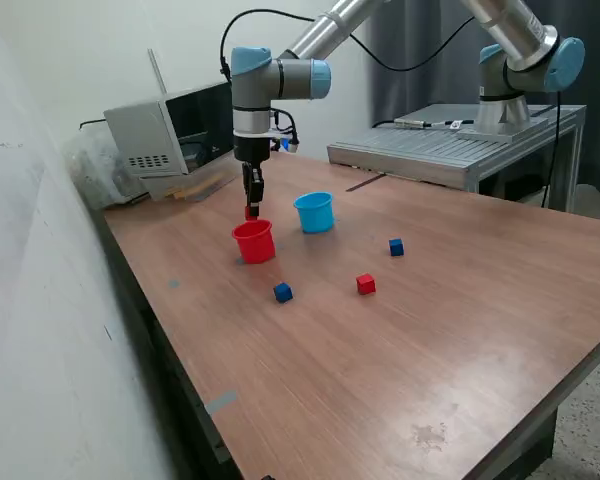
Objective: Place red objects in the red bin, and blue objects in the blue bin.
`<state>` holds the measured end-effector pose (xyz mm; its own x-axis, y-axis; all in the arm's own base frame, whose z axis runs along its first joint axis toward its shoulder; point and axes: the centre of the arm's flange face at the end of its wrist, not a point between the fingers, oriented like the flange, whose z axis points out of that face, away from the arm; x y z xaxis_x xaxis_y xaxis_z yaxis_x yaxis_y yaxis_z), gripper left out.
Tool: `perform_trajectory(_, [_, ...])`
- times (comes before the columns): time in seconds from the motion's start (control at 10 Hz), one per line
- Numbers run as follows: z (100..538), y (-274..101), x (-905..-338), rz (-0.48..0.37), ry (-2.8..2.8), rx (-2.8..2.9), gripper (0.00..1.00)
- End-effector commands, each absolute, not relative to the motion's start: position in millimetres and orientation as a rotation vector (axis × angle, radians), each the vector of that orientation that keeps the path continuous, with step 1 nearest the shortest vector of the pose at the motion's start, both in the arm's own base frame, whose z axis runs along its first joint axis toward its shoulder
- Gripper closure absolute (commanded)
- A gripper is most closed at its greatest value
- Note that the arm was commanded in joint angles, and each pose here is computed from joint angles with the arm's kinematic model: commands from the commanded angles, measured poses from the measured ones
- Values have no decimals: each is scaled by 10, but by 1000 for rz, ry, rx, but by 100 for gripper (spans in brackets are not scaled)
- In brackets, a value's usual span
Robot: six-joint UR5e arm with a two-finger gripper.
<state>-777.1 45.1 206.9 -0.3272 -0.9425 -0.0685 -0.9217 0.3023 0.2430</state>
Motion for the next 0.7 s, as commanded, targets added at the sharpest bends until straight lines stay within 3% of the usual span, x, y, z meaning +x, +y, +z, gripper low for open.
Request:
perform_trajectory(0.0, [2032,505,-7789,-392,-2483,1771,100])
perform_trajectory(0.1, [2038,520,-7790,-396,-2486,1770,0])
perform_trajectory(0.5, [2135,443,-7775,-387,-2479,1785,0])
perform_trajectory(0.6, [2258,338,-7722,-341,-2481,1813,0])
